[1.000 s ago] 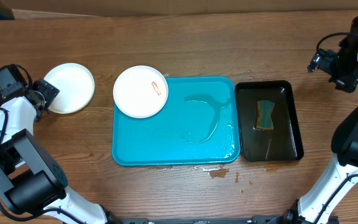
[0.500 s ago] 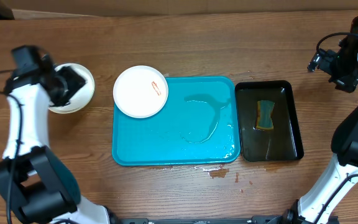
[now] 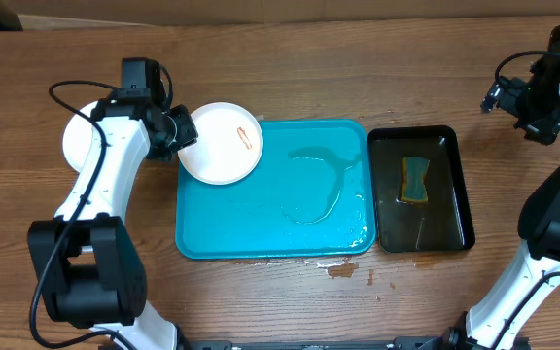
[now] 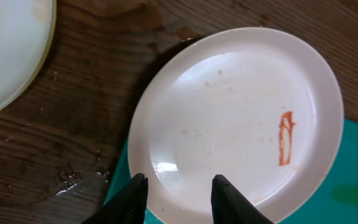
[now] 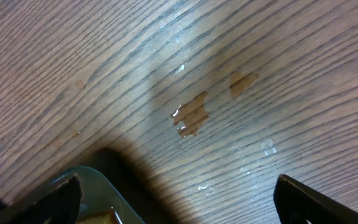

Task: Clean dirty plates on tray and stack at the side
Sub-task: 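Move left gripper to the remaining white plate rim on tray, then grasp the white plate and slide it right to tray center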

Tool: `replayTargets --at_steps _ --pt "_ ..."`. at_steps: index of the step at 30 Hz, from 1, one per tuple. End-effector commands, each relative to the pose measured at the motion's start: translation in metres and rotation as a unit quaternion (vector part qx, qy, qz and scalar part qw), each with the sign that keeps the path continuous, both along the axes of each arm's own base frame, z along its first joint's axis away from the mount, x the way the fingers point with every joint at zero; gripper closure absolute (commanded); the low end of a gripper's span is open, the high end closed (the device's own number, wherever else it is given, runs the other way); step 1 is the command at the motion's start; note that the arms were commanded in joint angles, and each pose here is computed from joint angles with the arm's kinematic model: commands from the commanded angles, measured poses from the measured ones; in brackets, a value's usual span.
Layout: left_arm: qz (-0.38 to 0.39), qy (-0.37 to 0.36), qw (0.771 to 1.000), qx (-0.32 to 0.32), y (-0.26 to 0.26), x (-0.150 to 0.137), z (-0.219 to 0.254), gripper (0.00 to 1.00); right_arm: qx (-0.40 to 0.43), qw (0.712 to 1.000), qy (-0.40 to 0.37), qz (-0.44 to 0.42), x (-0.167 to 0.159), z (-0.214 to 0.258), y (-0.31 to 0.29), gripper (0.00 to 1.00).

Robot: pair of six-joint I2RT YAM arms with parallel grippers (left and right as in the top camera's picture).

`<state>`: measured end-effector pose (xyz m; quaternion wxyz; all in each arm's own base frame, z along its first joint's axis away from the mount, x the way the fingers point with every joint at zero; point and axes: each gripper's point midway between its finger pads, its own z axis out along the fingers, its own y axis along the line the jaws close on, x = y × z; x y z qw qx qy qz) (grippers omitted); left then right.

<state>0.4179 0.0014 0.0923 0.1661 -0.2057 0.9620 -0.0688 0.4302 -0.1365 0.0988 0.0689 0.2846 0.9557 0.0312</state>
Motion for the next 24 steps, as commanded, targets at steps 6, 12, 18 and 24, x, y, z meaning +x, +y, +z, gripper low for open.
replayTargets --at_steps 6,12,18,24 --pt "0.012 0.025 0.998 0.048 0.027 -0.003 -0.022 0.74 -0.004 1.0 -0.019 -0.001 0.003 0.014 -0.001 0.0" --pt "0.007 0.052 0.997 0.048 0.026 -0.005 -0.047 0.72 -0.003 1.0 -0.019 -0.001 0.003 0.014 0.0 0.0" --pt "0.004 0.078 0.996 0.043 0.025 -0.006 -0.074 0.73 -0.003 1.0 -0.019 -0.001 0.003 0.014 -0.001 0.0" --pt "-0.003 0.078 0.997 0.022 0.016 -0.006 -0.074 0.95 -0.003 1.0 -0.019 -0.001 0.003 0.014 -0.001 0.0"
